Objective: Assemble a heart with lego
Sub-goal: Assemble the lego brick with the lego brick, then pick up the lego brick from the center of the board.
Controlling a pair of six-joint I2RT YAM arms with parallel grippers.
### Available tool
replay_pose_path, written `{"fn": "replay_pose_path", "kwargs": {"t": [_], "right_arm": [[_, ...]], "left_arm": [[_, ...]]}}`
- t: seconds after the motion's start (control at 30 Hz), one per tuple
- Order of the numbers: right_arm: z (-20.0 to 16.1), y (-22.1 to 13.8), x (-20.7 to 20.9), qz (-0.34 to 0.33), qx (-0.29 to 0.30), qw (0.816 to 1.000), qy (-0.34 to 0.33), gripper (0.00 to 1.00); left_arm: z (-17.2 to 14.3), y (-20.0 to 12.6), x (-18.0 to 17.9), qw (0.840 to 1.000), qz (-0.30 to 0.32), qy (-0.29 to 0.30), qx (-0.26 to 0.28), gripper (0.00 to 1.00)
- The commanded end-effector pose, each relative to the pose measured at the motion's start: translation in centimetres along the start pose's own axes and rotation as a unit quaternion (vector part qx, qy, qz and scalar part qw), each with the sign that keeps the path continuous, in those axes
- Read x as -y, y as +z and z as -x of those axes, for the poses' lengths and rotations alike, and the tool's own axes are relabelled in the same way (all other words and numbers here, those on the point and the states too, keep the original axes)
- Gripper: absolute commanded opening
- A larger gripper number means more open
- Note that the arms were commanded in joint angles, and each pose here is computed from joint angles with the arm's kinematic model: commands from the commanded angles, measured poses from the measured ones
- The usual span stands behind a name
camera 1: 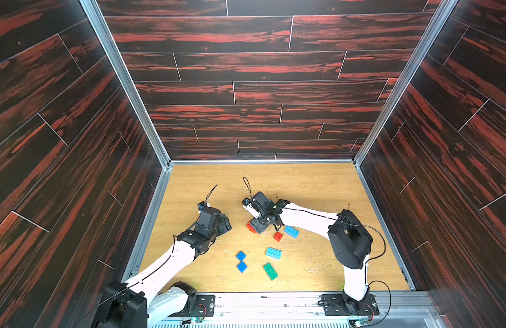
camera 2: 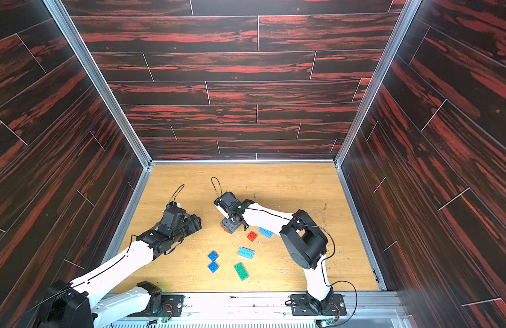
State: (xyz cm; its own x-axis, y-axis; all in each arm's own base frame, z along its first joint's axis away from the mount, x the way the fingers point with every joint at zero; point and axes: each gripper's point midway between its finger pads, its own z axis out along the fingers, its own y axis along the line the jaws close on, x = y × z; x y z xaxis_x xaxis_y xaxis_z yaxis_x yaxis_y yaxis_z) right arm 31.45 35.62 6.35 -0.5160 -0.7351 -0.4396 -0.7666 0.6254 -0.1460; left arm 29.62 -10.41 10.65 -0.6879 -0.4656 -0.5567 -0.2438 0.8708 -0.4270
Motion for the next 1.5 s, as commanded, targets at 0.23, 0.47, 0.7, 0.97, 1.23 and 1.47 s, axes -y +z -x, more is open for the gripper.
{"fn": "replay_pose_path", "kwargs": {"t": [0.23,0.47,0.7,0.97,1.23,1.47], "right_arm": [[-3.7,2.5,0.1,-0.015,-0.059,0.998,-0.006,0.71],[-0.7,-0.7,0.7,-0.017,-0.004,1.000,0.010,0.74],[1.6,-6.7,2.7,-0.048,0.045,0.996,0.062,0.81],[-9.6,-8.4,-2.6,0.026,-0.048,0.994,0.097,0.79],[-17.5,-7.6,-6.4,0.063,-0.106,0.983,0.132,0.78],[-16.6,-5.1,-6.2,0.045,-0.101,0.987,0.115,0.76]], "left_arm": [[0.7,-0.5,0.4,1.000,-0.004,0.000,0.007,0.80],[0.9,-1.0,0.6,1.000,-0.011,-0.003,0.010,0.81],[1.3,-2.1,2.9,0.998,-0.063,-0.012,0.002,0.97],[2.6,-4.2,6.0,0.993,-0.106,-0.048,-0.022,1.00],[4.6,-6.8,10.0,0.982,-0.168,-0.077,-0.022,1.00],[5.4,-7.7,11.8,0.980,-0.187,-0.072,-0.011,1.00]]}}
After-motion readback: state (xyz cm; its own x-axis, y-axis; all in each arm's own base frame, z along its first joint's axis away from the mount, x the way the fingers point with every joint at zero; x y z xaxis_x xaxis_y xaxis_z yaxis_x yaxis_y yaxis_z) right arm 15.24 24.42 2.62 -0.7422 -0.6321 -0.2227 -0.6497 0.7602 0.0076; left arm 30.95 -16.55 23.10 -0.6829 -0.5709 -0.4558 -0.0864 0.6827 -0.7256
